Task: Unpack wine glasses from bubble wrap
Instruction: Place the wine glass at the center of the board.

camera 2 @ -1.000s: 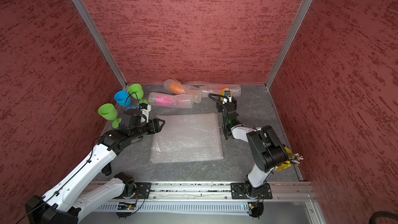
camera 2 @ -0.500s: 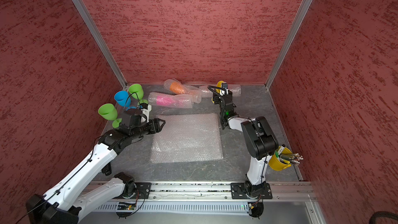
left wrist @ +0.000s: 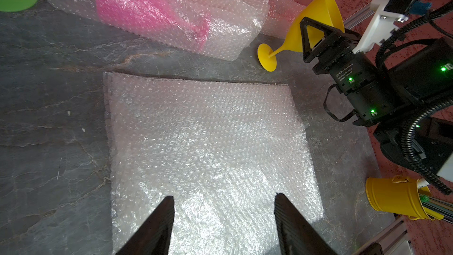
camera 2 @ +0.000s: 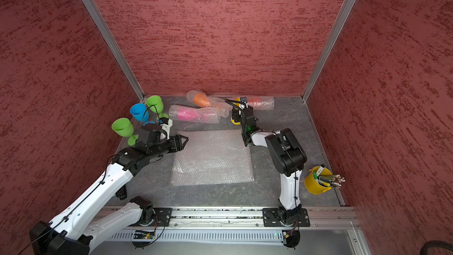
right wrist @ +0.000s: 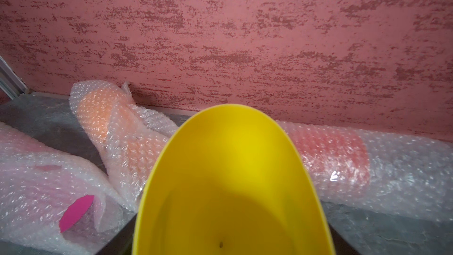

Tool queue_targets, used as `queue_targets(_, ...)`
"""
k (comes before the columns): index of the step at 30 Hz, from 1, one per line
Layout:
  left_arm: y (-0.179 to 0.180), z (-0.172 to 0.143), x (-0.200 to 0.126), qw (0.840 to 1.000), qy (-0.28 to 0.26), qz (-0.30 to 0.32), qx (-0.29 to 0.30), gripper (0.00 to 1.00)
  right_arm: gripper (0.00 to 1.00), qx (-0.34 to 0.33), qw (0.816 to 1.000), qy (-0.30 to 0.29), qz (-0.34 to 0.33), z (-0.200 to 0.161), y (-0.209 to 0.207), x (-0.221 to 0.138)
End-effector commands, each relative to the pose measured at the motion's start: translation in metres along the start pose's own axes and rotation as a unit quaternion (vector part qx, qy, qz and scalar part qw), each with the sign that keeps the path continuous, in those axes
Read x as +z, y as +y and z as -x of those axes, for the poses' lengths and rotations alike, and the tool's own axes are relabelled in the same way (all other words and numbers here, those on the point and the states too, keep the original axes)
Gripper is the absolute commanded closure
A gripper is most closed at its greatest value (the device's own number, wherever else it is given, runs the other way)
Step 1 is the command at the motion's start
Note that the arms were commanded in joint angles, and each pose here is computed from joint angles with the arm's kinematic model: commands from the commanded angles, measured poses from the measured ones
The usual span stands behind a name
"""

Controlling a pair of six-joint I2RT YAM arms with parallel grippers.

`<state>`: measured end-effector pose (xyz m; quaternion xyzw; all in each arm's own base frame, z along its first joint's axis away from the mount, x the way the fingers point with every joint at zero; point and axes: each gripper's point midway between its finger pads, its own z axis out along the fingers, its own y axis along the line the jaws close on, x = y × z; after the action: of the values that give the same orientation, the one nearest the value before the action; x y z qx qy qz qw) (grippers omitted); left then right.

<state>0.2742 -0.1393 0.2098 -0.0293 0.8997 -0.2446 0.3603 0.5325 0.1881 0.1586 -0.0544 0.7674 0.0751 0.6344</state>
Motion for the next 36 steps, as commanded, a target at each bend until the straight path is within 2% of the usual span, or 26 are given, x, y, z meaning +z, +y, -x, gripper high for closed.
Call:
queue_targets(1, 0.001, 0.0, 0.002, 1.0, -0.004, -0.004, -0.002, 0.34, 0.24, -0.007, 1.0, -0.002, 0.005, 0.007, 0.011, 0.007)
queue_targets(6, 0.001, 0.0, 0.002, 1.0, -0.003, -0.003, -0.003, 0.34, 0.24, -0.021, 0.999, 0.035, -0.012, -0.013, 0.01, 0.012)
queue_targets(13, 0.002, -0.001, 0.003, 1.0, -0.002, -0.002, -0.003, 0.34, 0.12, -0.025, 0.999, 0.043, -0.005, -0.019, 0.012, 0.01)
queue_targets(17, 0.001, -0.001, 0.003, 1.0, -0.001, -0.002, -0.002, 0.34, 0.01, -0.02, 0.999, 0.031, 0.002, -0.001, 0.016, 0.008)
queue_targets(24, 0.003, 0.0, 0.001, 1.0, -0.005, 0.001, -0.001, 0.34, 0.01, -0.008, 1.0, -0.015, 0.016, 0.054, 0.019, -0.012)
queue_targets(30, 0.005, 0.001, 0.0, 1.0, -0.008, 0.006, -0.002, 0.34, 0.01, 0.029, 0.998, -0.046, 0.037, 0.1, 0.019, -0.036)
queue_targets(33, 0.006, 0.001, -0.001, 1.0, -0.009, 0.008, -0.002, 0.34, 0.03, 0.048, 0.997, -0.057, -0.007, 0.125, -0.002, -0.046)
queue_targets(36, 0.008, 0.003, 0.0, 1.0, -0.011, 0.012, -0.004, 0.34, 0.09, 0.106, 0.991, -0.002, -0.08, 0.14, -0.047, -0.039)
